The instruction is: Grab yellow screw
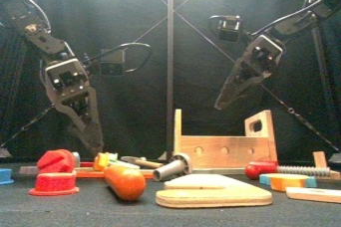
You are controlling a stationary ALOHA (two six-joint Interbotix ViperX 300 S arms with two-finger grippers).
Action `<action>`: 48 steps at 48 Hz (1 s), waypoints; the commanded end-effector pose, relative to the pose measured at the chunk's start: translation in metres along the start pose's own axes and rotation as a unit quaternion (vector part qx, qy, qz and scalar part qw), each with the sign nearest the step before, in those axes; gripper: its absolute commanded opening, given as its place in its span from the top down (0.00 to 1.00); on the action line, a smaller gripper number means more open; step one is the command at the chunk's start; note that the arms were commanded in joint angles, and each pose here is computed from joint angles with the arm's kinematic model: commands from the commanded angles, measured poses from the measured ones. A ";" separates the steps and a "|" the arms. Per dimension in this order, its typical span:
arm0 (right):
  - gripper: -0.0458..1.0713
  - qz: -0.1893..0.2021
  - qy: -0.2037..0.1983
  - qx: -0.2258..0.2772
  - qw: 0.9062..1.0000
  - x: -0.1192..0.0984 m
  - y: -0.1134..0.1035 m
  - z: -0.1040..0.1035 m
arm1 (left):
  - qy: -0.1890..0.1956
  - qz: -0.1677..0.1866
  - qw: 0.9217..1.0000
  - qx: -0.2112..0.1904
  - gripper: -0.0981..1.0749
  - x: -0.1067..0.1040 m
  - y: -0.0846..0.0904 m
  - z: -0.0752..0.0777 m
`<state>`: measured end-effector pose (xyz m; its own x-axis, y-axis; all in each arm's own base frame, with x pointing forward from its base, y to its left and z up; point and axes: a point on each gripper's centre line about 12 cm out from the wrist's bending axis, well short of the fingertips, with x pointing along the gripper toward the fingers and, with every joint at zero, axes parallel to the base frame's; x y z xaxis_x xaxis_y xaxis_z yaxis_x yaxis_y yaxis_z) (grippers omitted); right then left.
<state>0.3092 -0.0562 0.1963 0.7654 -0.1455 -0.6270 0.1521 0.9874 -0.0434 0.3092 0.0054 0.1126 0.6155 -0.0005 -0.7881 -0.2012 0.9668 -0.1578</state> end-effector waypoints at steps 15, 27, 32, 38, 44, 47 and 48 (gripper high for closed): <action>0.13 -0.001 -0.011 0.002 1.000 -0.003 -0.001 0.004 | -0.013 0.006 1.000 0.010 0.05 0.017 0.002 0.015; 0.13 -0.001 -0.010 0.003 1.000 -0.003 -0.001 0.004 | 0.005 0.013 1.000 0.011 0.07 0.026 0.008 0.008; 0.13 -0.001 -0.010 0.003 1.000 -0.003 -0.001 0.003 | 0.006 0.015 1.000 0.013 0.09 0.027 0.009 0.008; 0.13 -0.001 -0.009 0.003 1.000 -0.003 -0.001 0.003 | 0.005 0.016 1.000 0.011 0.13 0.026 0.010 0.008; 0.13 -0.001 -0.006 0.002 1.000 -0.002 -0.001 0.000 | 0.010 0.016 1.000 0.015 0.18 0.026 0.010 0.007; 0.13 -0.001 -0.006 0.002 1.000 -0.002 -0.001 0.000 | 0.010 0.016 1.000 0.015 0.20 0.026 0.010 0.007; 0.13 -0.001 -0.007 0.002 1.000 -0.002 -0.001 0.001 | 0.010 0.016 1.000 0.015 0.20 0.026 0.010 0.007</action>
<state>0.3062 -0.0556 0.1912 0.7568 -0.1437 -0.6377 0.1513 0.9876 -0.0429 0.3237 0.0161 0.0894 0.5784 0.0233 -0.8154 -0.2000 0.9732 -0.1140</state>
